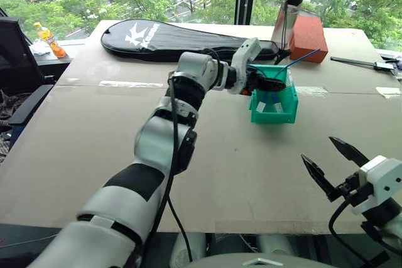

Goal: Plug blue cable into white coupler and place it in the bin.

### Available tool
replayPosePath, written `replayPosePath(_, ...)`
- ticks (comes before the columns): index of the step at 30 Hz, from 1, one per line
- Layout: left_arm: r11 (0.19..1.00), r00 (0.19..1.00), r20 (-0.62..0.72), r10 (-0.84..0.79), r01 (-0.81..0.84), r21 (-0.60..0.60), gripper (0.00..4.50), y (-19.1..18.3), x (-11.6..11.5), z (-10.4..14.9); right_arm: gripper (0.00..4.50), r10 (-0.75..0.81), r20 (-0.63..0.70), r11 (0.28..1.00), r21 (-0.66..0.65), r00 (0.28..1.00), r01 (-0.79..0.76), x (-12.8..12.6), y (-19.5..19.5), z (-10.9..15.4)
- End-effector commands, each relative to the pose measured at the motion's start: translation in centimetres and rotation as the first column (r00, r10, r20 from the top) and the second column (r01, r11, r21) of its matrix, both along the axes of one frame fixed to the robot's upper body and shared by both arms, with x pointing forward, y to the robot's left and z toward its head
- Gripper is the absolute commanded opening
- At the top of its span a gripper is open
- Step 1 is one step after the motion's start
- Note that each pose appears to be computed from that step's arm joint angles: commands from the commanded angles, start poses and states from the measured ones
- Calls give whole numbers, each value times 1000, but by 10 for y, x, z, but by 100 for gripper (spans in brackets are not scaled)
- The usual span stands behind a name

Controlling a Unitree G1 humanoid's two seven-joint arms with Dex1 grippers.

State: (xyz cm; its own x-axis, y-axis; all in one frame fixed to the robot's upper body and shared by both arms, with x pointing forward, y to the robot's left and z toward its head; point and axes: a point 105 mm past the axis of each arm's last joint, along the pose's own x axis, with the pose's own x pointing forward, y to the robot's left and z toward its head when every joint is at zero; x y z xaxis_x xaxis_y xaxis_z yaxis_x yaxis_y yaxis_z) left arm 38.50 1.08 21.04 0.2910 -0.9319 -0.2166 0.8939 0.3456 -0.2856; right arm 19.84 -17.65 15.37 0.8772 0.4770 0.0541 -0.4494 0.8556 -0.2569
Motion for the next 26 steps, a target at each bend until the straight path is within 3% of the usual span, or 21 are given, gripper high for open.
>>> replayPosePath(1,996,926,377,-19,51,-75,447,28,-34,15,361,17,13,1000,-3,1000,-17,9,-9,2)
replayPosePath(4,995,919,393,18,20,-94,447,62,-56,-2,361,58,7,998,-3,998,-57,16,-16,5)
replayPosePath(8,988,942,306,137,-109,-107,447,116,-81,-41,361,101,-32,994,-24,994,-102,22,-30,4)
replayPosePath(12,966,917,313,246,-260,2,447,156,-105,-74,361,124,-88,991,-42,988,-128,22,-44,2)
replayPosePath(19,922,893,291,343,-380,80,447,201,-143,-97,361,82,-156,993,-70,984,-94,10,-68,-2)
replayPosePath(26,899,887,256,384,-422,114,447,221,-160,-107,361,49,-237,998,-36,970,-60,-1,-82,-12)
